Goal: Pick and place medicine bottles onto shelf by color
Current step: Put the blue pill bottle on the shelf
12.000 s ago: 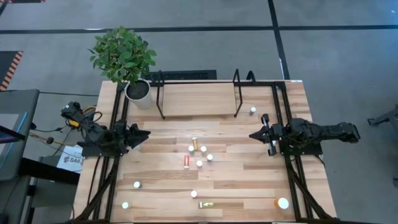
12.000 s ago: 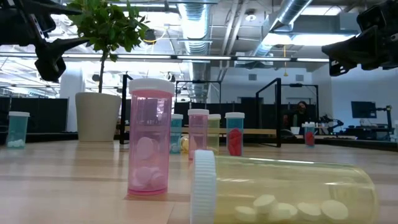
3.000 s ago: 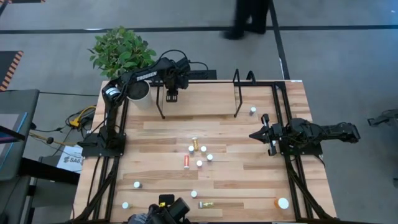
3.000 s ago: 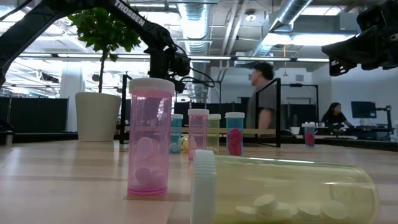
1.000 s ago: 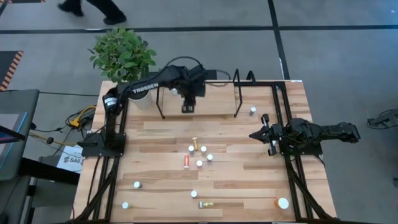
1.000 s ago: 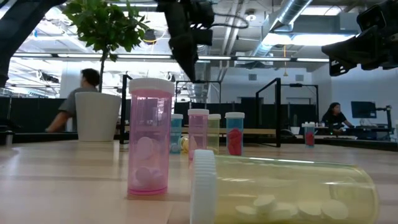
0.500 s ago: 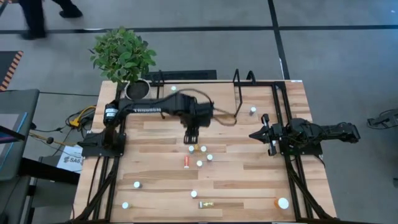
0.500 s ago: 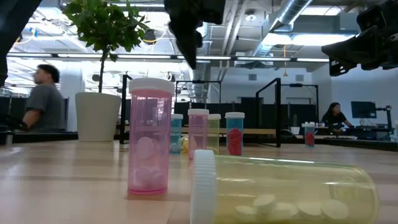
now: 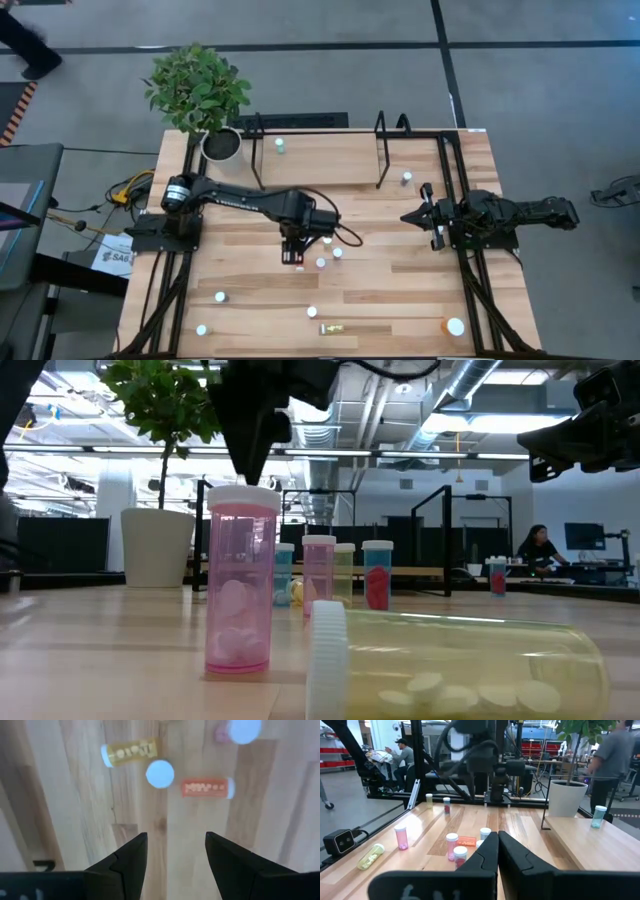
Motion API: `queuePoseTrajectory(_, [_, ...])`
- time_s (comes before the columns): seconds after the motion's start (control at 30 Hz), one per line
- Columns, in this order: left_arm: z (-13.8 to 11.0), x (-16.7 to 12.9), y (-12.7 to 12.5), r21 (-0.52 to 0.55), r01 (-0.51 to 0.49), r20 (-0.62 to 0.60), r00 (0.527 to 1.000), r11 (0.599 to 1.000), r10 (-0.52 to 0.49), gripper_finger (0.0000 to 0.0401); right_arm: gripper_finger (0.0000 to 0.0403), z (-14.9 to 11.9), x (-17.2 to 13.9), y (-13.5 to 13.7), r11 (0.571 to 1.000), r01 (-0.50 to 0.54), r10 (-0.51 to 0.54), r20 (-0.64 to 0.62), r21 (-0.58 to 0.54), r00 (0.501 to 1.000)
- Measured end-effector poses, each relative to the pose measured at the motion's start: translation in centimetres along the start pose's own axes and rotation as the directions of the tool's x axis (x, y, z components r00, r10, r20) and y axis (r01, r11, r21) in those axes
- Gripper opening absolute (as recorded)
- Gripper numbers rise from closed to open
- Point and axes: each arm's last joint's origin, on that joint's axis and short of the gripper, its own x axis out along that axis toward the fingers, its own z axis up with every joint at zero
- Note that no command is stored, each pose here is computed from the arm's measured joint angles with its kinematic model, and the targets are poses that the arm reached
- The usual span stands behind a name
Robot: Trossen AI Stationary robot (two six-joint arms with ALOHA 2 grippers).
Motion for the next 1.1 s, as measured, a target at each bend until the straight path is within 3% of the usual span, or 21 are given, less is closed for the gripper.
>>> queuePoseTrajectory(0.27, [0.2,2.5,0.1,0.034,0.017,0.036,0.999,0.999,-0.019,0.0187,0.0026,0.0,0.0,0.0,1.000,0.000,0.000,0.000,0.000,1.000])
queuePoseTrajectory(0.53, [-1.9,3.3,0.7,0.047,0.011,0.244,0.969,0.999,-0.023,0.0187,0.0026,0.0,0.0,0.0,1.000,0.000,0.000,-0.002,0.000,1.000])
queuePoseTrajectory(0.73, [-3.2,4.3,0.9,0.066,0.003,0.402,0.915,0.998,-0.029,0.0187,0.0026,0.0,0.0,0.0,1.000,0.001,-0.001,0.000,0.000,1.000])
queuePoseTrajectory(1.1, [-3.3,6.3,0.9,0.065,-0.017,0.469,0.883,0.998,-0.016,0.0187,0.0026,0.0,0.0,0.0,1.000,0.001,-0.001,-0.002,0.000,1.000])
